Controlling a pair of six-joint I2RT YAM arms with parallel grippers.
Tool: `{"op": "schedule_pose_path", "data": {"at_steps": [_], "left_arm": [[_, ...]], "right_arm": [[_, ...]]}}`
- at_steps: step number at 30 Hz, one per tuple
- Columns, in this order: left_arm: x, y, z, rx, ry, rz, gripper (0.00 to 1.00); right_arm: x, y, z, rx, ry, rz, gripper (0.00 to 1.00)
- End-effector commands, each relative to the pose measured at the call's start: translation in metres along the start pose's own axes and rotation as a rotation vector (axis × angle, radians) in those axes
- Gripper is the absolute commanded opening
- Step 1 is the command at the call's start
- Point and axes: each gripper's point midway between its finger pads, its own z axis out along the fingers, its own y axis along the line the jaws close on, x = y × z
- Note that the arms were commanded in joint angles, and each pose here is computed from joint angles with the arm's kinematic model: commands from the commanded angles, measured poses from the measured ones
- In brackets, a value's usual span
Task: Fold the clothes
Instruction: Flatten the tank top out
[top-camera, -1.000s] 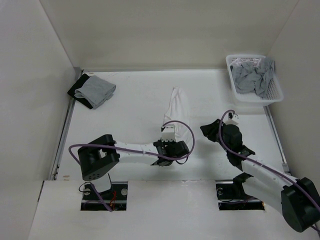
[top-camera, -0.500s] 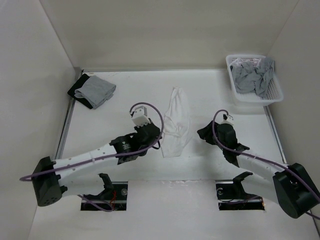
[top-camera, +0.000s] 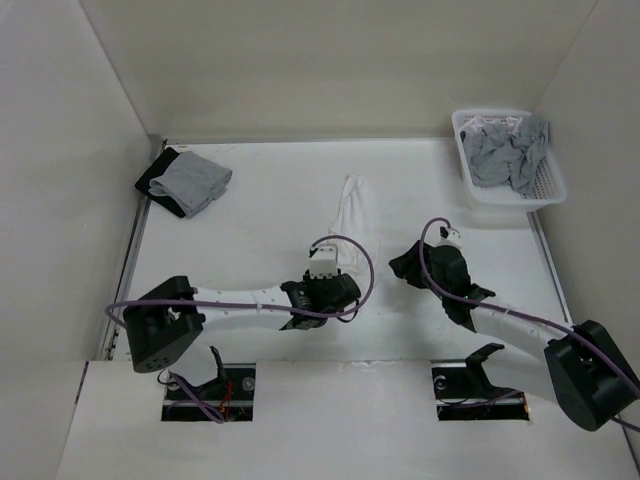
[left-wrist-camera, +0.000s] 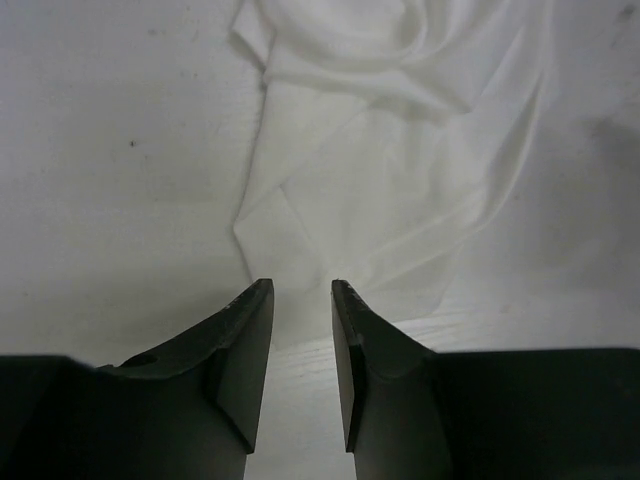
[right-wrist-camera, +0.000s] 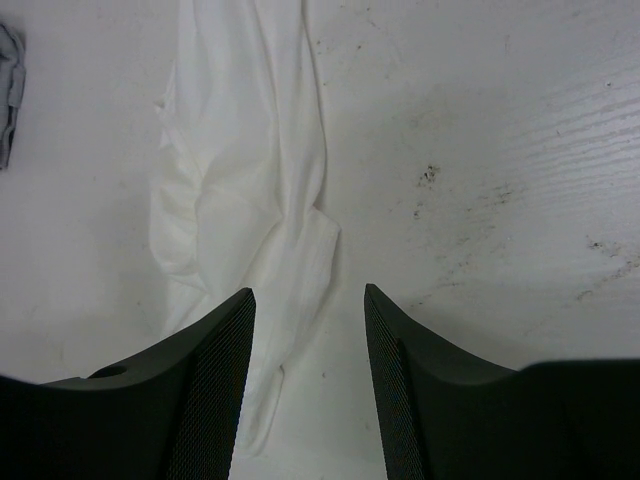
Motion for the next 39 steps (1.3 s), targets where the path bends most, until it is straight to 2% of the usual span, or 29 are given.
{"op": "schedule_pose_path", "data": {"at_steps": [1, 8, 24, 32, 36, 39], "left_arm": [[-0.018, -0.020, -0.002, 0.014, -0.042, -0.076, 0.30], [-0.009, -0.030, 0.004, 0.016, -0.020, -0.092, 0.34], [0.020, -0.032, 0.021, -0.028, 0.037, -0.075, 0.31], [0.025, -0.024, 0.021, -0.044, 0.045, -0.073, 0.23], [0.026, -0.021, 0.023, -0.046, 0.048, -0.082, 0.13], [0.022, -0.025, 0.019, -0.040, 0.039, -0.079, 0.09]], "right_arm": [[-0.015, 0.016, -0.004, -0.060, -0.052, 0.003, 0.53], [-0.015, 0.019, -0.005, -0.075, -0.058, 0.001, 0.53], [-0.020, 0.024, -0.013, -0.105, -0.082, 0.004, 0.53], [-0.023, 0.024, -0.015, -0.108, -0.092, 0.008, 0.53], [-0.023, 0.024, -0.015, -0.109, -0.091, 0.007, 0.53], [-0.023, 0.024, -0.015, -0.109, -0.093, 0.008, 0.53]]}}
